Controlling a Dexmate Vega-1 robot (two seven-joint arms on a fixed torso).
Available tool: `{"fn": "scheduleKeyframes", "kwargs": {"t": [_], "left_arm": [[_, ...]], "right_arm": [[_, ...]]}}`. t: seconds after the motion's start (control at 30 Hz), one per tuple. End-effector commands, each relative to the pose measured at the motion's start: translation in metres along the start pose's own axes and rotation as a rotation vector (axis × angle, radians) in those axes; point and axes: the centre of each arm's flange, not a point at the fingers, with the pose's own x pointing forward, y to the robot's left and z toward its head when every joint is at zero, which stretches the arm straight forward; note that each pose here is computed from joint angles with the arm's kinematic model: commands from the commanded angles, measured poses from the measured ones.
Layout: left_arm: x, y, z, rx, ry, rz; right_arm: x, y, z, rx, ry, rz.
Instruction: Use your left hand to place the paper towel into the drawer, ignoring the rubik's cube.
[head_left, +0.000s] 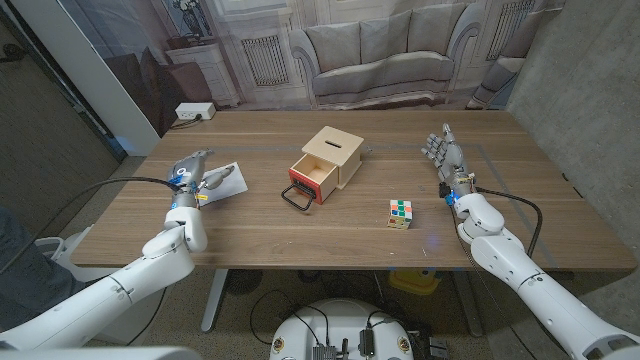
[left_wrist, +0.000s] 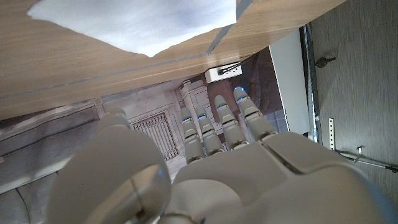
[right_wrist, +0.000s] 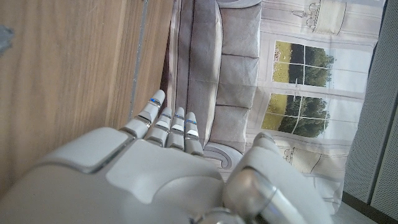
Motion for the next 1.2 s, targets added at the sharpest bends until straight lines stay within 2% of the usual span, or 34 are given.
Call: {"fn": "scheduleKeyframes", "kwargs": {"t": [0.03, 0.47, 1.2], "left_arm": [[0.011, -0.012, 0.004, -0.012, 0.004, -0.069], [0.013, -0.022, 0.012, 0.025, -0.018, -0.097], [0.017, -0.039, 0.002, 0.011, 0.003, -0.134]], "right_arm": [[-0.004, 0.000, -0.001, -0.001, 0.005, -0.009], [-0.003, 0.001, -0.004, 0.003, 0.008, -0.016], [0.001, 0.002, -0.003, 0.002, 0.009, -0.024]]}}
